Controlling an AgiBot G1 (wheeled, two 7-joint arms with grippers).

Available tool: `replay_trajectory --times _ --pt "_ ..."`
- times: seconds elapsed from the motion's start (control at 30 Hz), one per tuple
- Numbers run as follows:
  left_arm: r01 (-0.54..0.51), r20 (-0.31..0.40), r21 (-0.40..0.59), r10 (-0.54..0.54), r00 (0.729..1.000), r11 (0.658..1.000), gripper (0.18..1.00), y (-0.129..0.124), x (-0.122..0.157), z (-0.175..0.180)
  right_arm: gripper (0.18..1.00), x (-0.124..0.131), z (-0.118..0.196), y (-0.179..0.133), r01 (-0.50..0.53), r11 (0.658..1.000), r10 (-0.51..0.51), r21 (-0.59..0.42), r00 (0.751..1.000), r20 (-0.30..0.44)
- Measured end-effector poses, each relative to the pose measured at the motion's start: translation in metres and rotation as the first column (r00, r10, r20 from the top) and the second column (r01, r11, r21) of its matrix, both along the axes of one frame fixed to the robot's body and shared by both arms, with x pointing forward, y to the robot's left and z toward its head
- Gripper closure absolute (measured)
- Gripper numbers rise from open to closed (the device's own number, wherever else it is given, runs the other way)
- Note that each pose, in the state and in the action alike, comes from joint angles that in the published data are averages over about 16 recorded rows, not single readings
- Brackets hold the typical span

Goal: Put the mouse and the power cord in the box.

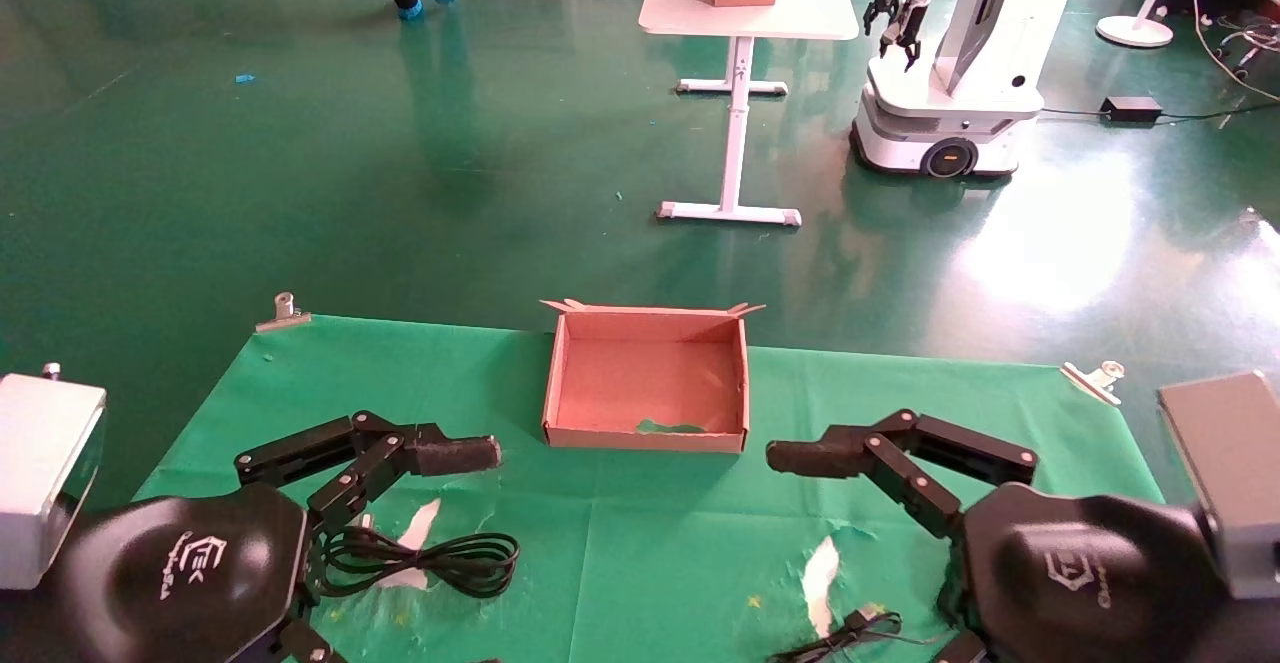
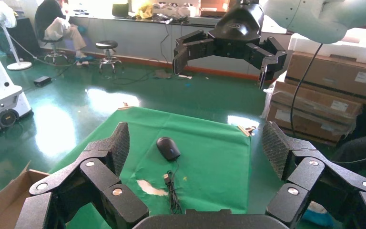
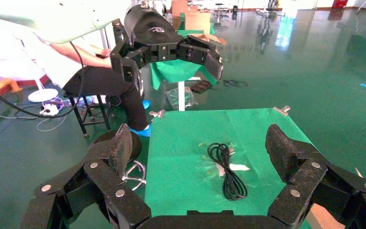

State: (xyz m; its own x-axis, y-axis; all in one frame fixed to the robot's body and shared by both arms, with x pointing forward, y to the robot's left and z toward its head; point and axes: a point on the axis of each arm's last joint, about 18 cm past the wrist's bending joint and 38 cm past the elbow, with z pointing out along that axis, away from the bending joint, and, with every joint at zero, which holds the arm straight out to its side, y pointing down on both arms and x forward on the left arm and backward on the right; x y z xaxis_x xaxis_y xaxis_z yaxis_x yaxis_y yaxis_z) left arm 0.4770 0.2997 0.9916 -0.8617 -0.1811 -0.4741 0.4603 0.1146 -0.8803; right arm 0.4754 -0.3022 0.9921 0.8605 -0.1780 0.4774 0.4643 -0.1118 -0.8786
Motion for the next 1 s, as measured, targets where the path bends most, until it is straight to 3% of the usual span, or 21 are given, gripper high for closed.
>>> replay_trajectory --times 1.0 --pt "-0.007 -0.004 0.011 0.007 1.0 1.0 0.184 0.0005 0.0008 -0.0022 0.178 0.0014 -0.005 -0.0009 0.014 1.0 -0.014 -0.027 1.0 -0.001"
